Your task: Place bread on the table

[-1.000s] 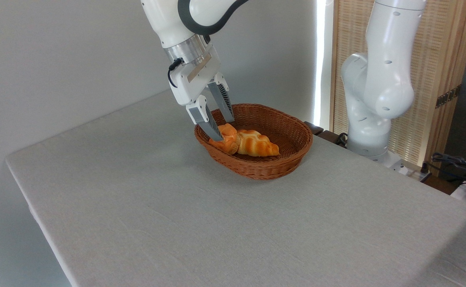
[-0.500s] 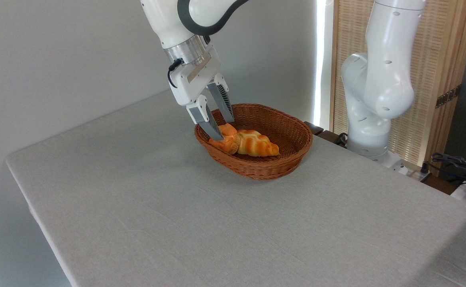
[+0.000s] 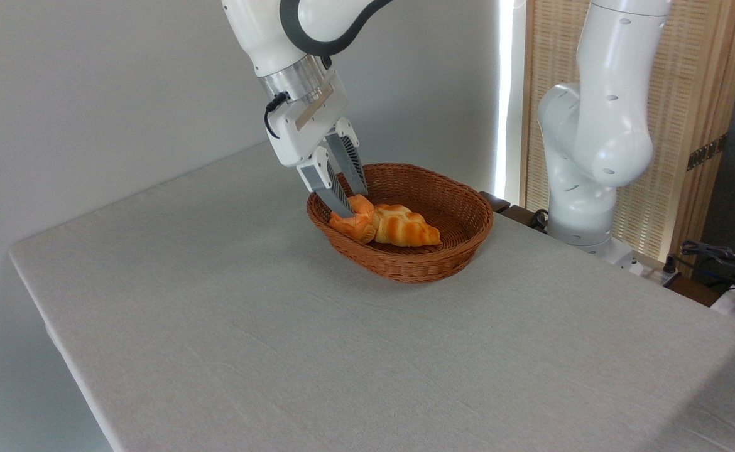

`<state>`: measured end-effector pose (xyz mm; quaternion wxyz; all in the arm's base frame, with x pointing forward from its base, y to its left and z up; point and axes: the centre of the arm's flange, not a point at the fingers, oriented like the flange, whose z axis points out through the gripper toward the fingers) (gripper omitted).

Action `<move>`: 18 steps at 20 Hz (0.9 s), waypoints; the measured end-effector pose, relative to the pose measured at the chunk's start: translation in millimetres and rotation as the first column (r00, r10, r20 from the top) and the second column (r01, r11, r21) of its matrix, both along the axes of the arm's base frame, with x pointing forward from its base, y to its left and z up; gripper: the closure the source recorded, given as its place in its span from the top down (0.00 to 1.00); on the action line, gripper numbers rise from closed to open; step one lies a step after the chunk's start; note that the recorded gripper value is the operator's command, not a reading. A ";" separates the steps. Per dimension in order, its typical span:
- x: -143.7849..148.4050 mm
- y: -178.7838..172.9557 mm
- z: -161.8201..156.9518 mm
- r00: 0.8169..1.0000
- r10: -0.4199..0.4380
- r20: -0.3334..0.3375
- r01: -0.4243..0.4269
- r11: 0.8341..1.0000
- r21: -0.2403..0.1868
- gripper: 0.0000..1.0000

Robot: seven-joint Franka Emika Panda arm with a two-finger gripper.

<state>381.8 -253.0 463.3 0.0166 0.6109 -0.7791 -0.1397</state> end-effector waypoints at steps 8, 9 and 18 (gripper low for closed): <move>-0.9 0.6 0.1 1.000 0.000 -0.005 0.000 1.000 0.004 0.13; -0.9 0.7 0.0 1.000 0.000 -0.006 0.000 1.000 0.004 0.13; -3.5 2.4 2.4 1.000 0.001 -0.014 -0.001 1.000 0.010 0.13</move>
